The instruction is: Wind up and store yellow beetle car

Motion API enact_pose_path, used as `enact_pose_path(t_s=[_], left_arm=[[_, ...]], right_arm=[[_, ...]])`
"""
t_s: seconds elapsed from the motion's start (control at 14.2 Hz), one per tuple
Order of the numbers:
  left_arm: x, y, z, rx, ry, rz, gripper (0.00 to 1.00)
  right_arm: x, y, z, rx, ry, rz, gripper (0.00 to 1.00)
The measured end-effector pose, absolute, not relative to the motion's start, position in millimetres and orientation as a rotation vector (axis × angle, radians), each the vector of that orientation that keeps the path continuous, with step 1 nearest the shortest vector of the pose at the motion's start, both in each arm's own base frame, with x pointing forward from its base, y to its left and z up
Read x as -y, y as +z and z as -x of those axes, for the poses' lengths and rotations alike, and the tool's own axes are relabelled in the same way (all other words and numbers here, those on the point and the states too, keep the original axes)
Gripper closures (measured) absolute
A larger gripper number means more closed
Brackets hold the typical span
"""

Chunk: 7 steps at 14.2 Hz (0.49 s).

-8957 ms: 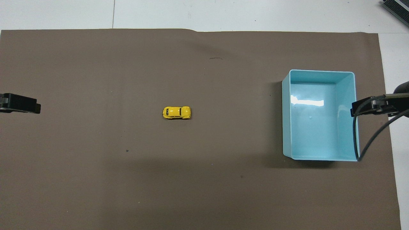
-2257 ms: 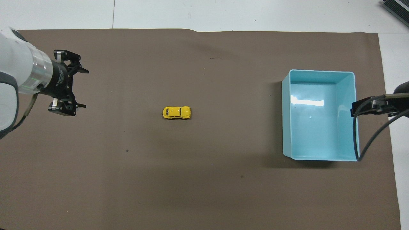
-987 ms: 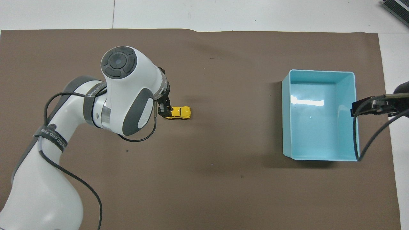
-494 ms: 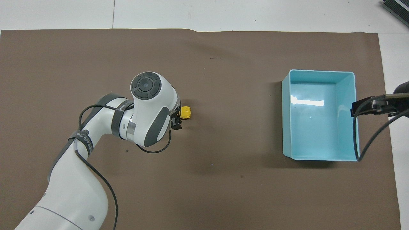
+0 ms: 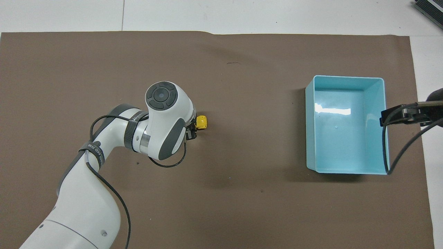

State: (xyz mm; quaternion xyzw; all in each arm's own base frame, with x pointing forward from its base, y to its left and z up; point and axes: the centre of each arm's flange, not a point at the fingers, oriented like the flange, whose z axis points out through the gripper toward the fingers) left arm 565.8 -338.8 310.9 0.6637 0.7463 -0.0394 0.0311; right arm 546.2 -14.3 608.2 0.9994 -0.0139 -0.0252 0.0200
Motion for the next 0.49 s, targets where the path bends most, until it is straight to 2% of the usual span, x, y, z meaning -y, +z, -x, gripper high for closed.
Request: enact_pose_path(t_s=[0.07, 0.49], left_arm=[[338.9, 311.4, -565.8, -2.291, -0.121, -2.052, 0.55], [339.7, 311.1, -564.4, -2.177, -0.116, -2.170, 0.55]], right_arm=[[14.3, 608.2, -546.2, 0.043, -0.078, -3.100, 0.00], [14.3, 608.2, -546.2, 0.043, -0.078, -3.100, 0.00]])
